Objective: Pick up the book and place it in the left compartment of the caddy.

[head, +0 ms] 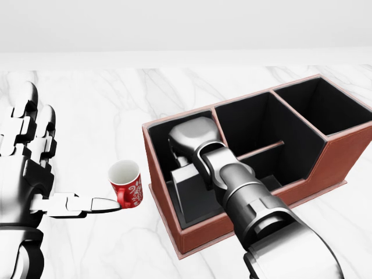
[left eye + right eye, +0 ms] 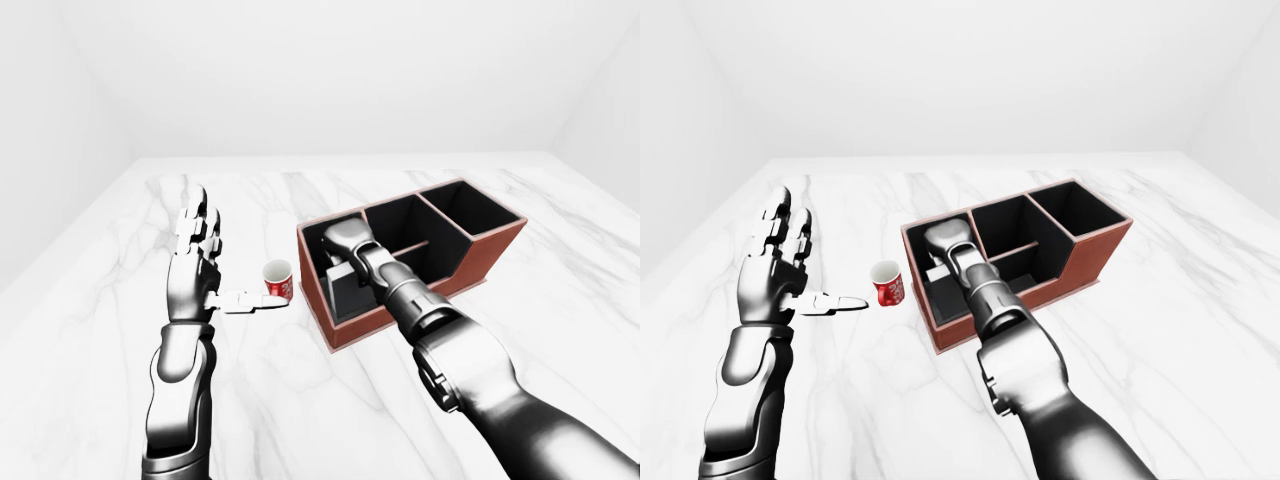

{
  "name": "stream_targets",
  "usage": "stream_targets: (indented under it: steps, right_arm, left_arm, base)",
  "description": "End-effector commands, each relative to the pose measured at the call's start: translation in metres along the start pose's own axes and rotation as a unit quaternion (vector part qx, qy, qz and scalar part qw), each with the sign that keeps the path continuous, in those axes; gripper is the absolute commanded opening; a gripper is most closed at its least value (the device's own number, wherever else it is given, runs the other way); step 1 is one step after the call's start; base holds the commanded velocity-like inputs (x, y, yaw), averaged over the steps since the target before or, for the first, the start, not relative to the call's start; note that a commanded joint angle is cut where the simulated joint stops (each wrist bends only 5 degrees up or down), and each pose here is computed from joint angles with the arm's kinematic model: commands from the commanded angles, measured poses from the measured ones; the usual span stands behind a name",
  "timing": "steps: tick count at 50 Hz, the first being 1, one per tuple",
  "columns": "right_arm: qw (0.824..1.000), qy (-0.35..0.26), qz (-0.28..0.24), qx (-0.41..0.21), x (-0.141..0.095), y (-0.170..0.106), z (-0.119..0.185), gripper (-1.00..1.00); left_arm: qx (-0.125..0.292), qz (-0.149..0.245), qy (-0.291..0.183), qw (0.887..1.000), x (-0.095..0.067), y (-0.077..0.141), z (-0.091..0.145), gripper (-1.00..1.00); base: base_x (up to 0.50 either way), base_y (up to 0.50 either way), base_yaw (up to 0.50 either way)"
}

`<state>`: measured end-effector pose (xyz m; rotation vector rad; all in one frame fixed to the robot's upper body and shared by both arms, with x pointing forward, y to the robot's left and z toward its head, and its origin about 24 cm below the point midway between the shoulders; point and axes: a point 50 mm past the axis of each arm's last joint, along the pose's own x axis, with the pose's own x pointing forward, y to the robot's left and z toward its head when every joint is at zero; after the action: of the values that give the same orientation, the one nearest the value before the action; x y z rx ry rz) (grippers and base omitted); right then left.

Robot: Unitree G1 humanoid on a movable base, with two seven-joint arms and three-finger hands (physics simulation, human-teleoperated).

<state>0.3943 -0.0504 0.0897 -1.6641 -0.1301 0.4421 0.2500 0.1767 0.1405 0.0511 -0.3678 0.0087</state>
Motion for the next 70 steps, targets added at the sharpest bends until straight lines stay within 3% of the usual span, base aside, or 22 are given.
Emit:
stream_targets:
  steps: [1, 17, 32, 38, 40, 45, 57, 62, 65, 70]
  right_arm:
    - [1.000, -0.005, -0.010, -0.011, 0.002, -0.011, 0.004, -1.00]
    - [1.000, -0.009, 0.004, -0.003, 0.004, -0.018, 0.008, -0.99]
    - [1.000, 0.002, 0.023, -0.004, 0.002, -0.008, -0.002, -0.39]
    - [1.000, 0.007, 0.026, -0.008, 0.000, -0.003, -0.006, -0.23]
    - [1.000, 0.007, 0.028, -0.010, 0.000, 0.000, -0.006, -0.03]
    - [0.999, 0.004, 0.030, -0.011, 0.000, -0.001, -0.004, 0.22]
    - [0.999, 0.000, 0.034, -0.009, 0.002, -0.006, 0.000, 0.33]
    - [1.000, -0.001, 0.030, -0.007, 0.002, -0.011, 0.001, 0.58]
    - [1.000, 0.003, 0.021, -0.010, 0.003, -0.017, -0.003, 1.00]
    - [1.000, 0.015, 0.002, -0.002, 0.003, -0.034, -0.014, 1.00]
  left_arm:
    - [0.000, 0.001, -0.001, 1.000, 0.000, 0.000, 0.001, 1.00]
    - [0.001, 0.001, -0.010, 1.000, -0.002, 0.001, 0.005, 1.00]
    - [0.003, 0.004, -0.016, 1.000, 0.002, 0.002, 0.007, 1.00]
    - [0.003, 0.004, -0.018, 1.000, 0.002, 0.002, 0.008, 1.00]
    - [0.003, 0.004, -0.016, 1.000, 0.002, 0.002, 0.007, 1.00]
    - [0.003, 0.005, -0.015, 1.000, 0.002, 0.002, 0.007, 1.00]
    - [0.003, 0.006, -0.015, 1.000, 0.004, 0.003, 0.006, 1.00]
    - [0.002, 0.005, -0.016, 1.000, 0.004, 0.003, 0.007, 1.00]
    - [0.003, 0.005, -0.017, 1.000, 0.002, 0.003, 0.008, 1.00]
    - [0.003, 0.005, -0.017, 1.000, 0.001, 0.002, 0.008, 1.00]
  base:
    - [0.00, 0.00, 0.00]
    - [0.00, 0.00, 0.00]
    - [0.00, 0.00, 0.00]
    - [0.00, 0.00, 0.00]
    - [0.00, 0.00, 0.00]
    - [0.00, 0.00, 0.00]
    - [0.00, 0.00, 0.00]
    - [0.00, 0.00, 0.00]
    - [0.00, 0.00, 0.00]
    - [0.00, 0.00, 0.00]
